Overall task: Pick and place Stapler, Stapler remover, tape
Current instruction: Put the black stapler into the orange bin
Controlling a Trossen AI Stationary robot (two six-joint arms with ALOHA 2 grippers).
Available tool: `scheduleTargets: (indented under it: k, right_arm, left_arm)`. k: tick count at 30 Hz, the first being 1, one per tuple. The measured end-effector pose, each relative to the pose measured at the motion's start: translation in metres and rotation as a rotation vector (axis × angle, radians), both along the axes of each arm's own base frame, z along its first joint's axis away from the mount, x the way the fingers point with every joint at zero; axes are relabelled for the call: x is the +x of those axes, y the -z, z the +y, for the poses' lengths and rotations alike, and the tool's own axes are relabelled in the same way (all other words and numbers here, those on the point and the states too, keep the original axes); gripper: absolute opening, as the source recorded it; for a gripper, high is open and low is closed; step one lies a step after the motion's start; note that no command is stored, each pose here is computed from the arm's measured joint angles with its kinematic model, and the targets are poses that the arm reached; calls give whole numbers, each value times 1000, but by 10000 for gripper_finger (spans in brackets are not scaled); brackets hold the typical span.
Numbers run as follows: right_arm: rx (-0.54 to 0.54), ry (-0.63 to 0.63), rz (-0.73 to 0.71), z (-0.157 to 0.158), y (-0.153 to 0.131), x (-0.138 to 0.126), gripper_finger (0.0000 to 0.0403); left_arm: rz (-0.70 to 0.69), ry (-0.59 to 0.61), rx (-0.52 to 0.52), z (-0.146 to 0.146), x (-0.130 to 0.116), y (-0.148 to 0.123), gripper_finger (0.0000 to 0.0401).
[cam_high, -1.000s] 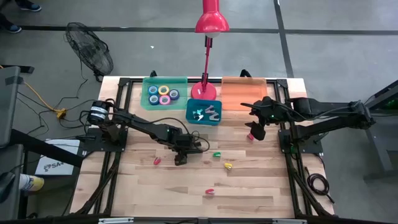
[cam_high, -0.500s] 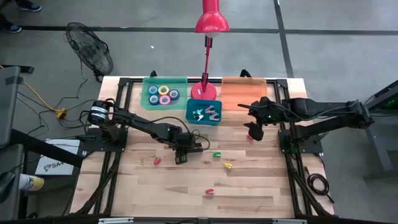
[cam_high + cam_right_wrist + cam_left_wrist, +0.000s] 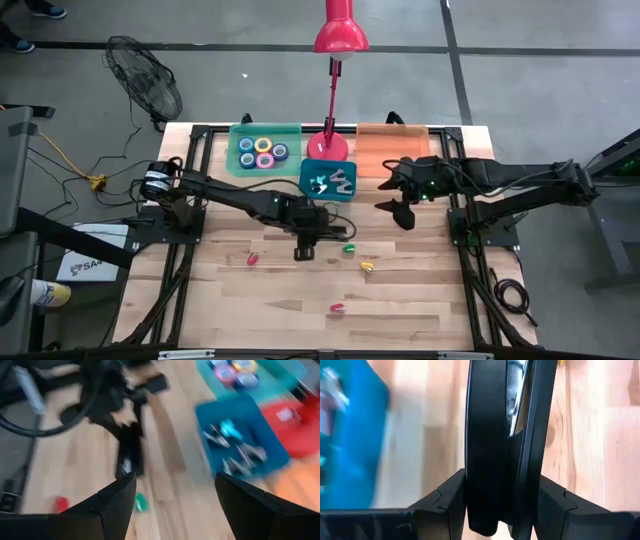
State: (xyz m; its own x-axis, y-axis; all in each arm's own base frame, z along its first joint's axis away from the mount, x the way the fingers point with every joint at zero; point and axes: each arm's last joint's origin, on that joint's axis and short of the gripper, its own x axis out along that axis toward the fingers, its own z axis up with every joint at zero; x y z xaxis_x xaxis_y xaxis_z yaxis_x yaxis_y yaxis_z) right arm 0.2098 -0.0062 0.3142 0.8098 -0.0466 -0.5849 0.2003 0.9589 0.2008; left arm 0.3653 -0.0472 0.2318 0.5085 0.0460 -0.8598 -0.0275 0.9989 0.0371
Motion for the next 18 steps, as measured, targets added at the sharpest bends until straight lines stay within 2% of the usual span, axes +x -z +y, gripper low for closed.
scheduleTargets:
  k: [4,9,11,14,18]
  right_arm:
    - [-37,-70,-46,1,-3,6,264]
    - [-73,-100,-46,3,-3,6,264]
    - [-104,-127,-46,5,-3,6,264]
    - [-193,-151,-45,10,-1,12,264]
    - [-377,-169,-16,16,7,25,264]
  left_arm:
    - [-31,2,90,1,6,-26,161]
    - [-38,-88,233,9,6,-50,161]
    - [-49,-117,258,13,7,-56,161]
    - [-69,-149,269,21,9,-63,161]
    - [-76,-167,275,30,11,-67,161]
